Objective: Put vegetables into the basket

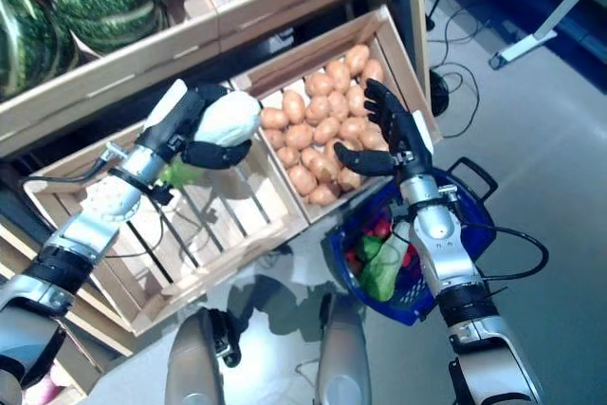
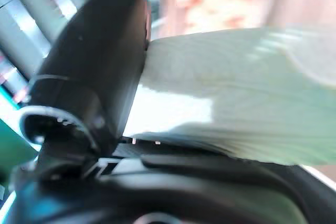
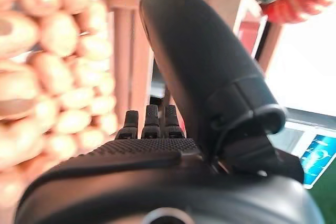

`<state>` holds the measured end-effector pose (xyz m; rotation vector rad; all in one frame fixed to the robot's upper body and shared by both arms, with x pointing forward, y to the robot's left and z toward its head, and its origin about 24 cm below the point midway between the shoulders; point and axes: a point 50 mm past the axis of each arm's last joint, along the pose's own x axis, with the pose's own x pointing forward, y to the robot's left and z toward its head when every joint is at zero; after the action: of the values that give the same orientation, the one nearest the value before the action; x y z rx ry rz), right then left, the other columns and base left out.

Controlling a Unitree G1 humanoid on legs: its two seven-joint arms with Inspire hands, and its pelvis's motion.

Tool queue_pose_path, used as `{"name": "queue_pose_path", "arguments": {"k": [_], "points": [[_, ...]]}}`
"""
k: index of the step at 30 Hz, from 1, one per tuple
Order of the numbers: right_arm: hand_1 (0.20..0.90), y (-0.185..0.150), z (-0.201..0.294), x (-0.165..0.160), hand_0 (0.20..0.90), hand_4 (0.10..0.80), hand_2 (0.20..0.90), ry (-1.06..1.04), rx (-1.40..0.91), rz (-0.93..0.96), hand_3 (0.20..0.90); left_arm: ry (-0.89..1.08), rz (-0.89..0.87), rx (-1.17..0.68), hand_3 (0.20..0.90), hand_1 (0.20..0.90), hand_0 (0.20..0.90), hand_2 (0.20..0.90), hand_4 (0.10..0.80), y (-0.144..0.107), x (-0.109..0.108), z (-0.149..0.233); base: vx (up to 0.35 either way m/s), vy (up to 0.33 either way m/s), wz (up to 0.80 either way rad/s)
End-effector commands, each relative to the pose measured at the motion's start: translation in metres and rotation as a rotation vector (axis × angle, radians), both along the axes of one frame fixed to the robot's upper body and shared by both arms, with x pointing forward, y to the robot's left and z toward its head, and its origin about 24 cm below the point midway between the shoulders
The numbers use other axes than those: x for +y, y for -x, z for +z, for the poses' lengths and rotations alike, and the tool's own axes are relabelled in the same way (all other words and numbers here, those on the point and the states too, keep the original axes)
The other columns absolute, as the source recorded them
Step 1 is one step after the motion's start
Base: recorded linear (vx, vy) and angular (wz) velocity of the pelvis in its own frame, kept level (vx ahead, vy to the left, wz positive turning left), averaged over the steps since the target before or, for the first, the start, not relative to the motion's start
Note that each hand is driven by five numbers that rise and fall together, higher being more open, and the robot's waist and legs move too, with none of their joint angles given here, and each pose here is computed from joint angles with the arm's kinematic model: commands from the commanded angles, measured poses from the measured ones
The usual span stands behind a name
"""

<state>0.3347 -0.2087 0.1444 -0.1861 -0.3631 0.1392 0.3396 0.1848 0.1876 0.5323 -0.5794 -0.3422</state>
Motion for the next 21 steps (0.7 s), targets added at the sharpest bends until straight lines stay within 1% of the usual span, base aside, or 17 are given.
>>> {"name": "queue_pose_path", "arguments": {"k": [1, 6, 11, 15, 21], "points": [[0.900, 0.003, -0.007, 0.021, 0.900, 0.800, 0.900, -0.077, 0.050, 0.169, 0.900, 0.329, -0.130, -0.040, 0.300, 0.300, 0.300, 0.300, 0.400, 0.008, -0.007, 0.021, 0.119, -0.035, 0.02], [0.900, 0.000, -0.018, 0.035, 0.900, 0.800, 0.900, -0.084, 0.221, 0.306, 0.900, 0.523, -0.236, 0.065, 0.300, 0.300, 0.300, 0.300, 0.400, 0.007, -0.019, 0.014, 0.147, -0.041, -0.03], [0.900, 0.001, -0.028, 0.045, 0.900, 0.800, 0.900, -0.089, 0.337, 0.407, 0.900, 0.617, -0.273, 0.143, 0.300, 0.300, 0.300, 0.300, 0.400, 0.008, -0.029, 0.003, 0.122, -0.017, -0.06], [0.900, 0.004, -0.034, 0.059, 0.900, 0.800, 0.900, -0.131, 0.432, 0.537, 0.900, 0.642, -0.309, 0.174, 0.300, 0.300, 0.300, 0.300, 0.400, 0.012, -0.039, -0.006, 0.061, 0.010, 0.03], [0.900, 0.007, -0.025, 0.079, 0.900, 0.800, 0.900, -0.236, 0.427, 0.667, 0.900, 0.656, -0.332, 0.222, 0.300, 0.300, 0.300, 0.300, 0.400, 0.015, -0.048, -0.018, 0.017, 0.007, 0.03]]}}
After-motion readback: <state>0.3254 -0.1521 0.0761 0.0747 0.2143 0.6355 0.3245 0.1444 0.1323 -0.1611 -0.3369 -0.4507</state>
